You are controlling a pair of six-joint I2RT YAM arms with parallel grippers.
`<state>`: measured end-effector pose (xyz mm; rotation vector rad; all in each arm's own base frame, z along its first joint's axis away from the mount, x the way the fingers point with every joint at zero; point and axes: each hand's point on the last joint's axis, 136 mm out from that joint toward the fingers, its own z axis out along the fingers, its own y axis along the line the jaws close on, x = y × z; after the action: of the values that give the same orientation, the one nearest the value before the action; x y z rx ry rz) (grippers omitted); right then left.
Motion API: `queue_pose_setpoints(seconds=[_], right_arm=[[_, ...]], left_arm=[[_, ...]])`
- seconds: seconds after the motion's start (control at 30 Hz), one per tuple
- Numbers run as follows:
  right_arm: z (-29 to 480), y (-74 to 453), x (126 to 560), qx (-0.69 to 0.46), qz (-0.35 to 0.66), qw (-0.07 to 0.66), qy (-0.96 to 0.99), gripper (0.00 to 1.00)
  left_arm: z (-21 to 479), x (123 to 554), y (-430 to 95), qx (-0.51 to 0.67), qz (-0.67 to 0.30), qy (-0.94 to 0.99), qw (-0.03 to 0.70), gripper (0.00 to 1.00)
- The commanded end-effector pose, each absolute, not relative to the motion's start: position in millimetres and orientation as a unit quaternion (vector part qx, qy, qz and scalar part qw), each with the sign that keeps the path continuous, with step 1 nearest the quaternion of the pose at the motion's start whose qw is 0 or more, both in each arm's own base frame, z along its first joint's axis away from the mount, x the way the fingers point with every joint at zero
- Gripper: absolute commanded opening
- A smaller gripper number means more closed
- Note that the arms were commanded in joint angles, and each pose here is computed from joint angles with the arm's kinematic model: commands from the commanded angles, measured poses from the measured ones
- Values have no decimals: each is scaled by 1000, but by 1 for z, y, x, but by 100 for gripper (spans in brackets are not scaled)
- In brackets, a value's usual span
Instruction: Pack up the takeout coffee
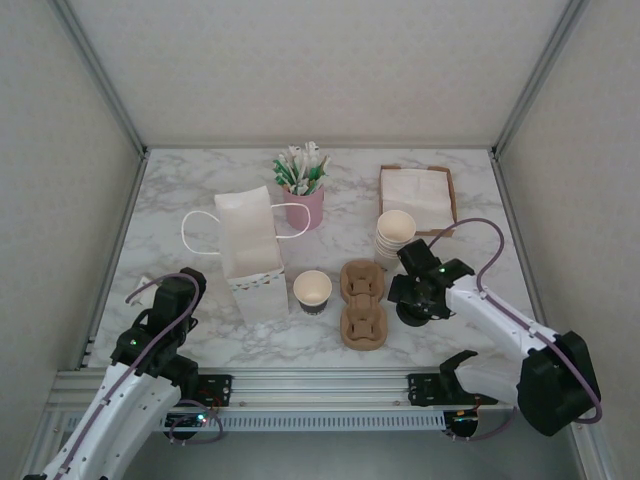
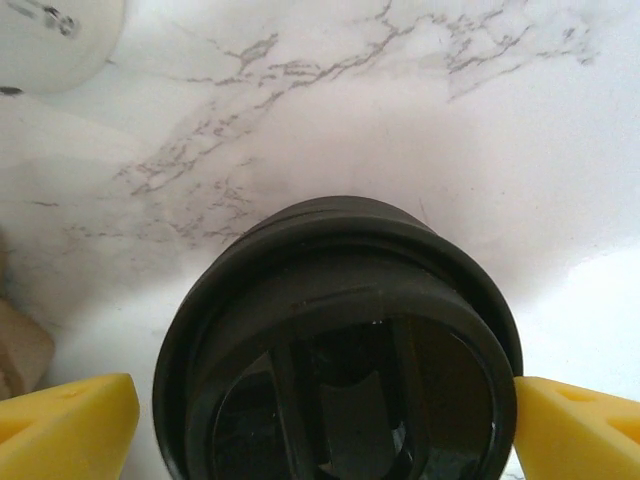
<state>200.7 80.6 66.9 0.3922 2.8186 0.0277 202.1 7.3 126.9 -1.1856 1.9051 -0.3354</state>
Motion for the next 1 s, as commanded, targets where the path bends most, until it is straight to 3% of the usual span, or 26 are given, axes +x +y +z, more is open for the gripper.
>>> queue_pose_setpoints(seconds=[0.0, 0.97], right_arm=[[70, 73, 198, 153, 6, 159, 975, 94], [84, 69, 196, 155, 2, 165, 974, 73]], left_arm=[[129, 202, 8, -500, -147, 742, 421, 82], [128, 202, 8, -502, -146, 742, 420, 83]])
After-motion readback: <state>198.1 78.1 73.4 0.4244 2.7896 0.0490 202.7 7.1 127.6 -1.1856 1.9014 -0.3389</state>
